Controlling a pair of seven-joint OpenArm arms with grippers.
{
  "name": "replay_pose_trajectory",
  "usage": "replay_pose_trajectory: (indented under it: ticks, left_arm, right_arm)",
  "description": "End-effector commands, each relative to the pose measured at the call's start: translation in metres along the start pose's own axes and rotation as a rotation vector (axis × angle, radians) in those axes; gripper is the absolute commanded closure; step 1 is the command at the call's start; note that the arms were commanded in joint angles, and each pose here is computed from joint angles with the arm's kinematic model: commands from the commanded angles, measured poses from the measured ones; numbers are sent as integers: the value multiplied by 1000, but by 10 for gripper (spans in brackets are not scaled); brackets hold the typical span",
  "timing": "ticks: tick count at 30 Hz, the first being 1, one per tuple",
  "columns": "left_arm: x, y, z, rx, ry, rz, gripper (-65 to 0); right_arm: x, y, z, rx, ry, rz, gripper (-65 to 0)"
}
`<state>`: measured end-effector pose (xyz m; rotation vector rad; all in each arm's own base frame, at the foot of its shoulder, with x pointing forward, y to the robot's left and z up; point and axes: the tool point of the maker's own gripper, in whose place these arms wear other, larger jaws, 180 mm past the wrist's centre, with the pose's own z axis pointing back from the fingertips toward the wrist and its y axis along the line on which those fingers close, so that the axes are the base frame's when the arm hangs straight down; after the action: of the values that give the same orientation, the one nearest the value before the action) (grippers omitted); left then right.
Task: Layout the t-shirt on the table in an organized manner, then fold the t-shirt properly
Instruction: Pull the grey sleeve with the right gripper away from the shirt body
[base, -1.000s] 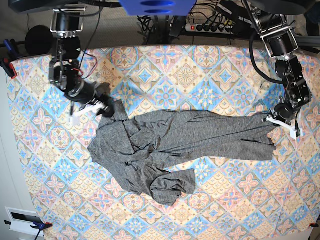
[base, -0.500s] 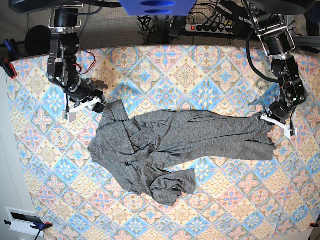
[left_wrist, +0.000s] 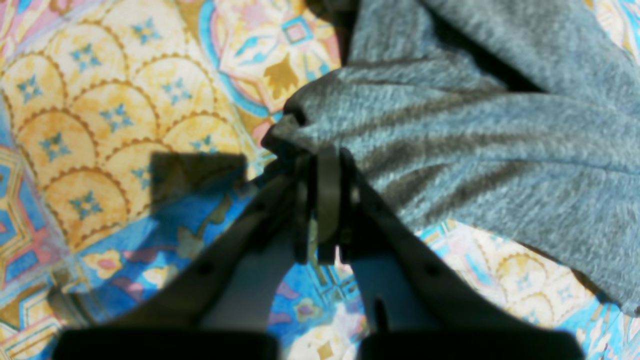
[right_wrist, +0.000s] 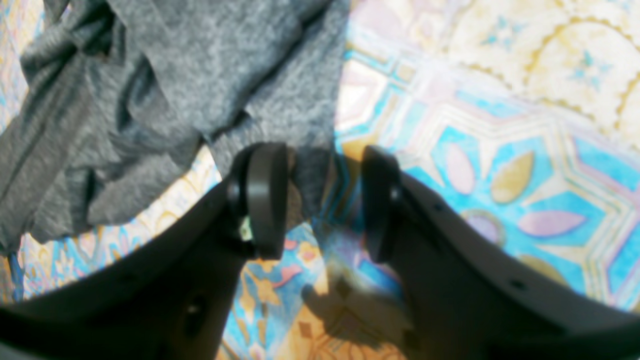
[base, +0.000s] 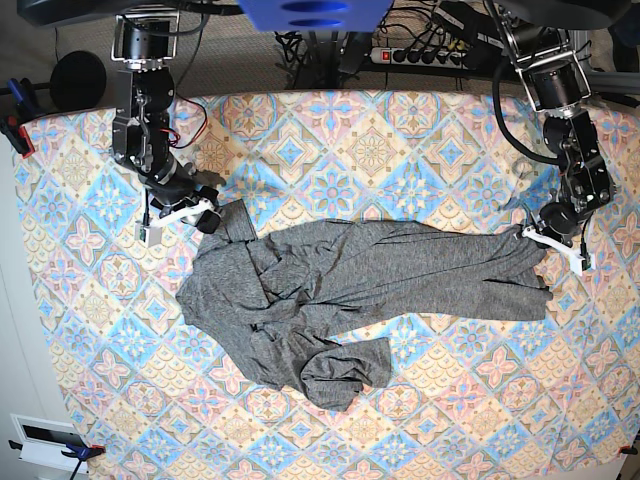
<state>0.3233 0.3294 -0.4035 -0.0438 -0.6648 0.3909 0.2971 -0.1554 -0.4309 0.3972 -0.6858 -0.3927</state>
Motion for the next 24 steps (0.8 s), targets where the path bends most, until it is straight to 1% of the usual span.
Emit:
replay_pose_trajectory:
  ticks: [1, 8, 13, 19, 20, 21, 22, 24]
  left_arm:
    - [21, 1, 6, 0, -57, -9, -24]
    - [21, 1, 6, 0, -57, -9, -24]
    - [23, 1, 6, -1, -60, -8, -24]
    - [24, 0, 6, -2, -63, -8, -24]
    - [24, 0, 6, -2, -63, -8, -24]
    - [24, 0, 6, -2, -63, -8, -24]
    - [24, 0, 6, -2, -63, -8, -24]
    - [24, 0, 6, -2, -63, -8, -24]
  right_arm:
    - [-22, 3, -2, 0, 82, -19, -238]
    - [-26, 6, -5, 7, 90, -31, -238]
    - [-43, 25, -9, 44, 136, 13, -236]
    - [-54, 37, -11, 69, 164, 42, -231]
    - [-54, 40, -11, 75, 166, 48, -215]
    - [-56, 43, -11, 83, 170, 55, -178]
    - [-59, 44, -10, 85, 177, 58, -130]
    - [-60, 46, -10, 88, 176, 61, 0]
